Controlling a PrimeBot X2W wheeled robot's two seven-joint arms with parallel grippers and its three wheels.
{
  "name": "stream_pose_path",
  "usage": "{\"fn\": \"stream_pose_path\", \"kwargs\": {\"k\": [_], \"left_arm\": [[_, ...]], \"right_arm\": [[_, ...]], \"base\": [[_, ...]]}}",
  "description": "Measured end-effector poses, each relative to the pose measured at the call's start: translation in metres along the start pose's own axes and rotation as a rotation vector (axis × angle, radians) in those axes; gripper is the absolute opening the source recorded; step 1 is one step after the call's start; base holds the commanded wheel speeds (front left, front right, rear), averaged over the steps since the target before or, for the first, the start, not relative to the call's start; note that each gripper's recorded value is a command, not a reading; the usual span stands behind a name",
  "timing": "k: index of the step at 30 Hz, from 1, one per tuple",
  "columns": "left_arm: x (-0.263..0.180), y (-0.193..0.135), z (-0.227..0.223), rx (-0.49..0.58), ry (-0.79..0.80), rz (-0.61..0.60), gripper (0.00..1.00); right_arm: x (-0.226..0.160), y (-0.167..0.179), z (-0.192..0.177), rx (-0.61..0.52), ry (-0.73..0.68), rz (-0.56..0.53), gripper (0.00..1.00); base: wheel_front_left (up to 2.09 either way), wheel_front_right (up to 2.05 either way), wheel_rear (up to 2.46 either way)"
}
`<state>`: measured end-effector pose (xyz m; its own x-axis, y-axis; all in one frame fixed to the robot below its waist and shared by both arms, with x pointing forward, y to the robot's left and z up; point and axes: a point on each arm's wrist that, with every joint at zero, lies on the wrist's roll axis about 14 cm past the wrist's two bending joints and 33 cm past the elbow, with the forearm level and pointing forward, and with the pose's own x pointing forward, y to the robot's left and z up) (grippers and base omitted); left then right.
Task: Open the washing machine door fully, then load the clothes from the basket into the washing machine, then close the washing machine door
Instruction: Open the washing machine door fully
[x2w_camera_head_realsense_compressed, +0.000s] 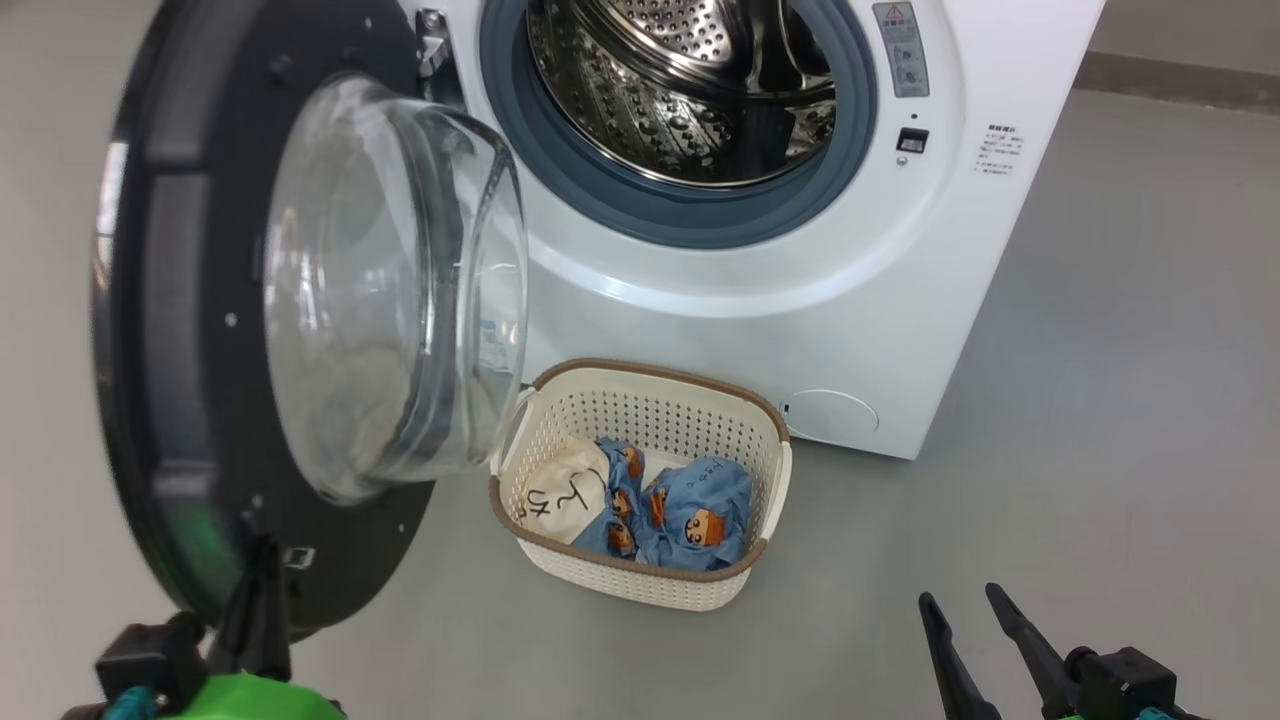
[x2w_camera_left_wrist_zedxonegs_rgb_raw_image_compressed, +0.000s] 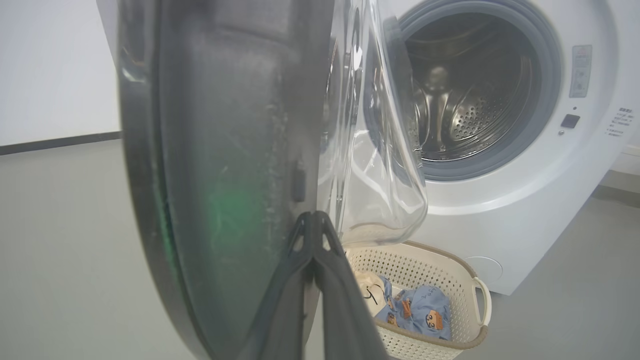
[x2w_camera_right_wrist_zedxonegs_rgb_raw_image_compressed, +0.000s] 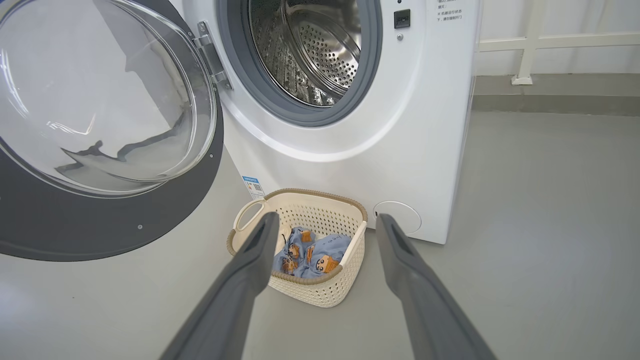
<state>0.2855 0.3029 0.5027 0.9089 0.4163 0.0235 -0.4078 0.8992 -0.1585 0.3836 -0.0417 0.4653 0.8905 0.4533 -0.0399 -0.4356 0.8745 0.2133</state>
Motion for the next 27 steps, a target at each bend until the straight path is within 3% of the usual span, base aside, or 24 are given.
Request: {"fn": "stream_pose_path", "kwargs": {"k": [11,27], "left_arm": [[0.023,0.026,-0.006,-0.01,0.029,0.096,0.0],[0.048,0.104,0.006,-0.001,0.008,0.334,0.0]], "right_arm": [[0.0,-0.016,-0.012,-0.008,0.036,-0.021,1.0],[0.013,-0.032,-0.025,-0.021,0.072,-0.018,1.0]], "base": [[0.0,0.0,0.0],[0.0,0.0,0.0]]}}
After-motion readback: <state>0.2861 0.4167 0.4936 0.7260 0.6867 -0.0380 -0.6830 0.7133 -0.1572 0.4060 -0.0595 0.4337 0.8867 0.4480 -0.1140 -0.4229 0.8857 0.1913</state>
